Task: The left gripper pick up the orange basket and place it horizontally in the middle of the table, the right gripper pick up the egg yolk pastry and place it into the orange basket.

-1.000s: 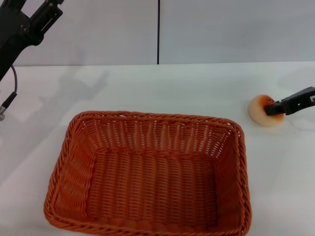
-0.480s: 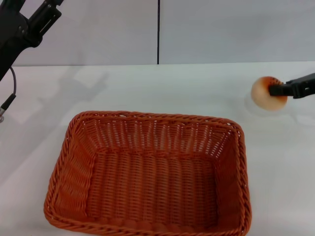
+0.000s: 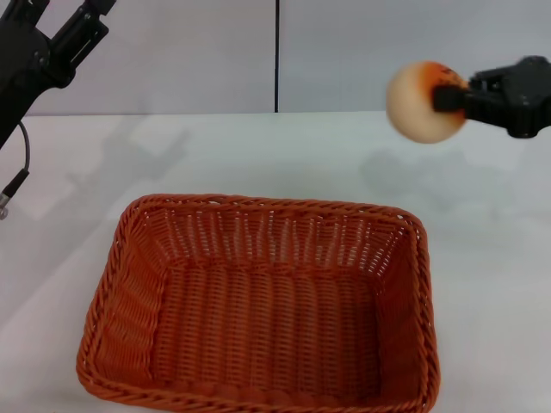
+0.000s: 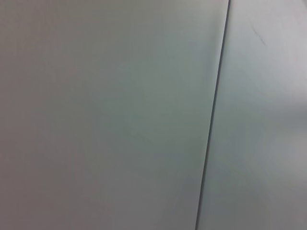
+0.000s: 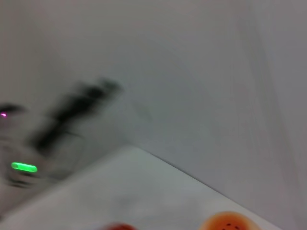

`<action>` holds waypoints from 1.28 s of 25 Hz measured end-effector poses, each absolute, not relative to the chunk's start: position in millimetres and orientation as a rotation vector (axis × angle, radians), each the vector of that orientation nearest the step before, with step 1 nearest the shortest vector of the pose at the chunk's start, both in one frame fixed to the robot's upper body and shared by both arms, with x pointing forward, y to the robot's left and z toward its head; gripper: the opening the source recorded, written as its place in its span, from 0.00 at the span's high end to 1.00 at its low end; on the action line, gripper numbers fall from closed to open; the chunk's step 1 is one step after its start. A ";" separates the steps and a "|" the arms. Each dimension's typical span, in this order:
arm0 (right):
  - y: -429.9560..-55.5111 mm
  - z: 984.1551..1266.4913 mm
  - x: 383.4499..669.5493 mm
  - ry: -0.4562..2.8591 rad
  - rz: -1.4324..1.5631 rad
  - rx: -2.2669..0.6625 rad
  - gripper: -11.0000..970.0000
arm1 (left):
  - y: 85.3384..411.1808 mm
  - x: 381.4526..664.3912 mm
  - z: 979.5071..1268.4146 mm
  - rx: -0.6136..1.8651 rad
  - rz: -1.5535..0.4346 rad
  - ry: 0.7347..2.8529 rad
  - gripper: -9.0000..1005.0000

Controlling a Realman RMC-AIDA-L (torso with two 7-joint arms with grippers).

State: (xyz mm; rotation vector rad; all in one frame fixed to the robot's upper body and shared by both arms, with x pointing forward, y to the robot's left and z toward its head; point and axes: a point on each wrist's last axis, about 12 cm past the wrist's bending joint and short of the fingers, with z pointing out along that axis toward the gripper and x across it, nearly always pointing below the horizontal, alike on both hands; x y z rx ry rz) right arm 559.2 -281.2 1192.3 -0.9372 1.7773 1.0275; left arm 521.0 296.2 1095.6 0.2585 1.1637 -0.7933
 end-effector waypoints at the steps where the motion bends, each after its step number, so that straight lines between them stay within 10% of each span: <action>1: -276.7 1194.6 556.8 1.729 1.065 -0.974 0.93 | 296.3 520.5 1095.0 0.257 -0.794 1.165 0.14; 17: -180.6 1154.1 566.6 1.736 1.314 -1.322 0.94 | 295.8 520.2 1093.7 0.254 -0.796 1.169 0.14; 32: -209.6 1155.3 560.6 1.680 1.184 -1.227 0.35 | 296.5 518.3 1094.7 0.255 -0.800 1.156 0.14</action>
